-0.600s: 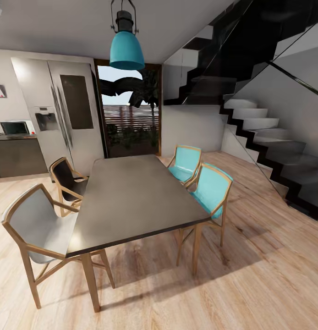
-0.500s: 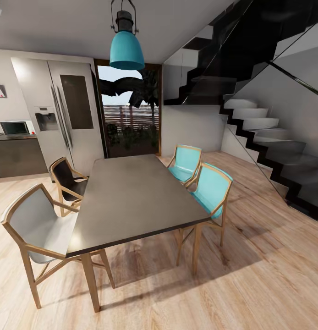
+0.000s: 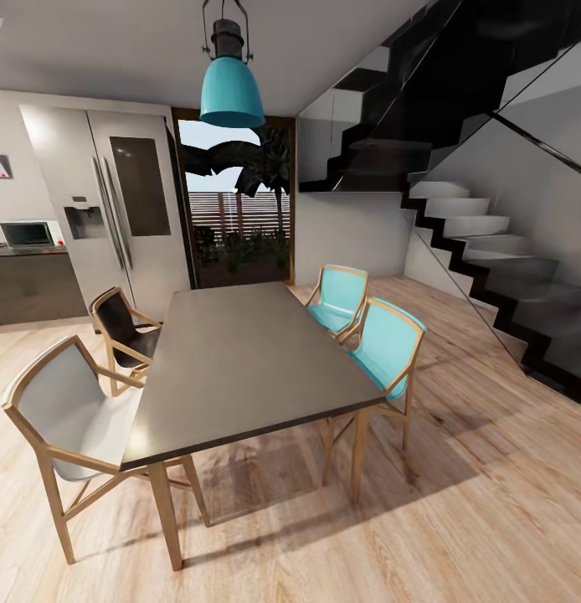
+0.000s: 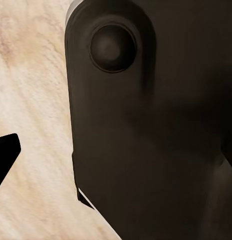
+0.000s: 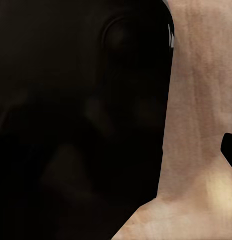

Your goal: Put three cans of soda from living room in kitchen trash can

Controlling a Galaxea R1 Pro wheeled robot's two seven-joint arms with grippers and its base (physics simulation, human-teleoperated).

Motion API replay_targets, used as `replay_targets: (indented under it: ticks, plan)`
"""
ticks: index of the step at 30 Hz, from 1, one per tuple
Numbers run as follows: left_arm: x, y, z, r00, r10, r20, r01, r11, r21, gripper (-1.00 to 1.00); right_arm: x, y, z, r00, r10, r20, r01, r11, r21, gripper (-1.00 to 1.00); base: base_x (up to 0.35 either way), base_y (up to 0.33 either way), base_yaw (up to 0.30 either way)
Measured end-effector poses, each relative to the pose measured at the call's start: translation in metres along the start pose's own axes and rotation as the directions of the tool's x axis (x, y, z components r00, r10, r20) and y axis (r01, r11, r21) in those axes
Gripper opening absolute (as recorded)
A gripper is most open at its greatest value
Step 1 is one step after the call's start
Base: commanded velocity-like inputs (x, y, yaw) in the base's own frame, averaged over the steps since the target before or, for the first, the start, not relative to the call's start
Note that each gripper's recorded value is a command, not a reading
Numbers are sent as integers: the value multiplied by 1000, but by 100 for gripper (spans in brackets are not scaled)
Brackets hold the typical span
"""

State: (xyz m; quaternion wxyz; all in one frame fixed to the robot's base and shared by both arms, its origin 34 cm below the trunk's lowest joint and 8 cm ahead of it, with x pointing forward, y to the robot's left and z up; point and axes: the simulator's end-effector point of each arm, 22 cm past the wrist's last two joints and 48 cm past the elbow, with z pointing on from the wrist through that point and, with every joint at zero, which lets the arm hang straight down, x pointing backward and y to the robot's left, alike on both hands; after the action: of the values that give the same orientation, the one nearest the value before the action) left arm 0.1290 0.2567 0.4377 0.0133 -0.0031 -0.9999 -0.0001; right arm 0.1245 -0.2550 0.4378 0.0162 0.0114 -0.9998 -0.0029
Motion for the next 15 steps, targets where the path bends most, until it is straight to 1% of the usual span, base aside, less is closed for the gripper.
replay_targets:
  ticks: [14, 15]
  plan:
    - [0, 0, 0, 1000, 0, 0, 0, 1000, 0, 100, 0, 0, 0, 1000, 0, 0, 0, 1000, 0, 100, 0, 0, 0]
    - [-1, 0, 0, 1000, 0, 6, 0, 1000, 0, 100, -2, -2, 0, 1000, 0, 4, 0, 1000, 3, 100, 0, 0, 0]
